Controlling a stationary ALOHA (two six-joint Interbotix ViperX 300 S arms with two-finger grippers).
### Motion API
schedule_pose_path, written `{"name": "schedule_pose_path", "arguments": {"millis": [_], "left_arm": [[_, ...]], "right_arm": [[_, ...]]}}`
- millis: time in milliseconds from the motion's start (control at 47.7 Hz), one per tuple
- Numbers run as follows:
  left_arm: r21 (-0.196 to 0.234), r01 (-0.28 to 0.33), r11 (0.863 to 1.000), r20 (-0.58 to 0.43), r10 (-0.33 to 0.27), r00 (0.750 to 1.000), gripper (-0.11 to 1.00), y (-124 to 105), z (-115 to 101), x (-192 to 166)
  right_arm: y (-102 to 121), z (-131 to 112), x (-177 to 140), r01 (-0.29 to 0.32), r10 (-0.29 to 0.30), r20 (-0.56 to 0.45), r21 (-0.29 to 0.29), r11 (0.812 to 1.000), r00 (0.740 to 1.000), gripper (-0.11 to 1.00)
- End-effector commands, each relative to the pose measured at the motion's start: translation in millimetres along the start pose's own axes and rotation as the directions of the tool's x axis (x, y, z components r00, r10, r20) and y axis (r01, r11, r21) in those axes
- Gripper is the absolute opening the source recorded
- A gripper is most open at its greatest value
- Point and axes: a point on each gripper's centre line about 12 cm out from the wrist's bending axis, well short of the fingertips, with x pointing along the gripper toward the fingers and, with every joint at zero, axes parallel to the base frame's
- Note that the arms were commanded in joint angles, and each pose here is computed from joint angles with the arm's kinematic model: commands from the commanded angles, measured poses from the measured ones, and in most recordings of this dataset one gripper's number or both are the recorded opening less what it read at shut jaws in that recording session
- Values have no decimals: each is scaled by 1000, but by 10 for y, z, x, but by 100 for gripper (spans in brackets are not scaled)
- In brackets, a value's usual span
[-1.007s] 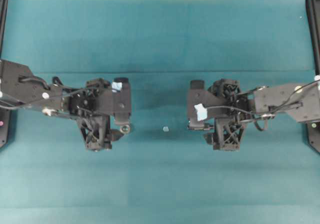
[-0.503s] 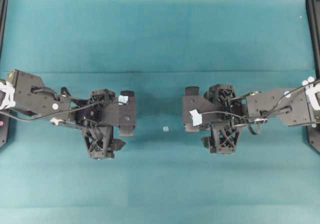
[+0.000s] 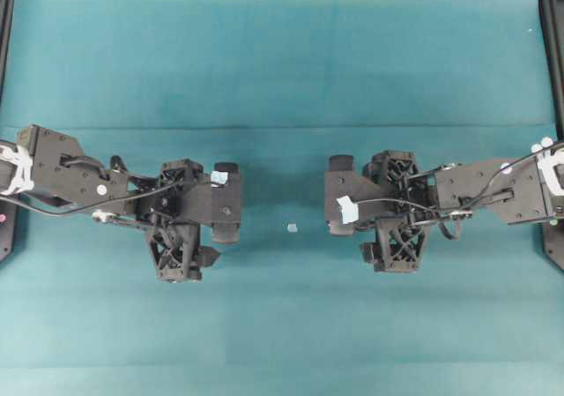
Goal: Insert the washer onto the shaft with both hands.
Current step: 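Lower left gripper over washer and right gripper over shaft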
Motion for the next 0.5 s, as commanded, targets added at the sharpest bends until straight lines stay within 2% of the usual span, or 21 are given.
{"name": "schedule_pose_path", "arguments": {"millis": [0,482], "left_arm": [[2,0,1000,17,0,1000,89,4,45,-14],[-23,-15,1000,37,16,999,89,113,52,51]], "right_arm": [[4,12,-9,0,0,9,-10,1000,1000,86],[10,-14,2,-2,2,9,-11,1000,1000,86]]}}
